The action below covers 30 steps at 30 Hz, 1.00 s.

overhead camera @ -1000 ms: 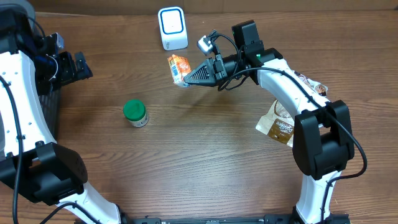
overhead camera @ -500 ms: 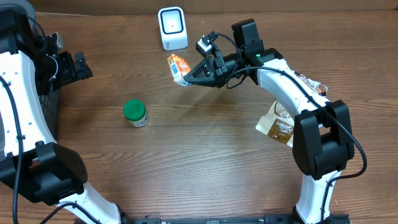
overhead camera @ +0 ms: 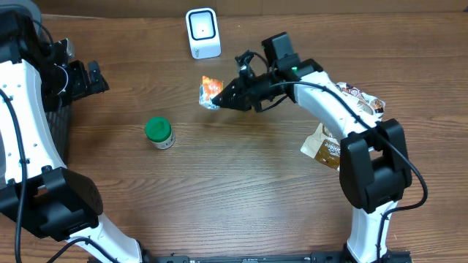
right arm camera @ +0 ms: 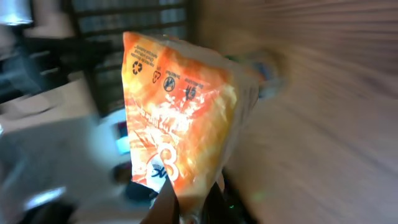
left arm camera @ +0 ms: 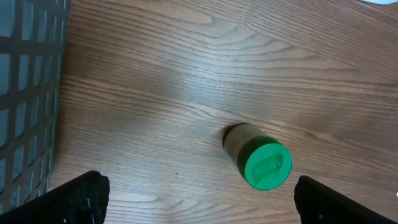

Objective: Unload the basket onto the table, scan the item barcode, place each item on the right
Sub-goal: 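Hold the orange box barcode in front of the scanner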

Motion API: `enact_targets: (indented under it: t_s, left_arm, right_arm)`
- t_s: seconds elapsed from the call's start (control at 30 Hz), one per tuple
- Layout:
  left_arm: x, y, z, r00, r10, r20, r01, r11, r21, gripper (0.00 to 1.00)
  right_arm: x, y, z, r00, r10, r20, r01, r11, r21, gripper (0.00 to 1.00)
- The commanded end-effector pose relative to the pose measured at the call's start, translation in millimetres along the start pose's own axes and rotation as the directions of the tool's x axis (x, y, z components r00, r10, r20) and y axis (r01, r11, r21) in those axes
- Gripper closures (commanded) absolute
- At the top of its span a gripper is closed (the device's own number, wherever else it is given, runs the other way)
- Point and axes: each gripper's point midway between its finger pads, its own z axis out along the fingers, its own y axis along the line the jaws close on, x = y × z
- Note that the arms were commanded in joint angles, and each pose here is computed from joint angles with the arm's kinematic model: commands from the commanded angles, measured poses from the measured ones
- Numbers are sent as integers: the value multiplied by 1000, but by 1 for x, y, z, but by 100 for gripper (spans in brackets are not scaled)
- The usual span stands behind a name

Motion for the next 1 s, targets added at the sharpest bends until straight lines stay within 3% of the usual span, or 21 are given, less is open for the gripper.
enact_targets:
  t_s: [0.0,0.23,0.4,0.47,0.53,0.67,0.77,0.8,0.97]
  left_arm:
    - [-1,-3,-2,1000,0,7,0,1000,12,0]
    - [-1,-3,-2,1000,0,7,0,1000,12,0]
    - [-1,-3,-1,1000,0,6,0,1000,13,0]
    - [-1,-3,-1,1000,0,6,0,1000,12,0]
    - [-1,-3,-2,1000,0,7,0,1000,12,0]
    - [-1,-3,-2,1000,0,7,0,1000,12,0]
    - [-1,-3,-2,1000,0,7,0,1000,12,0]
    - [-1,-3,-2,1000,0,7,0,1000,12,0]
    - [-1,-3,-2,1000,1,7,-1,1000,12,1]
  right_arm:
    - [-39,12,-21,971,-157,182,112,965,237,96]
    - [-84,59,-84,857,-371,357,147,841,521,96]
    - [-122,96,-122,647,-649,400,205,653,729,96]
    - [-134,111,-122,534,-779,328,253,517,818,96]
    - [-147,121,-124,422,-876,235,210,347,914,96]
    - [-170,126,-109,292,-956,35,152,83,985,96]
    - [-190,114,-84,227,-966,-124,170,-86,982,96]
    - [-205,102,-78,204,-956,-211,130,-188,974,96]
    - [-239,61,-60,167,-880,-445,73,-439,896,96]
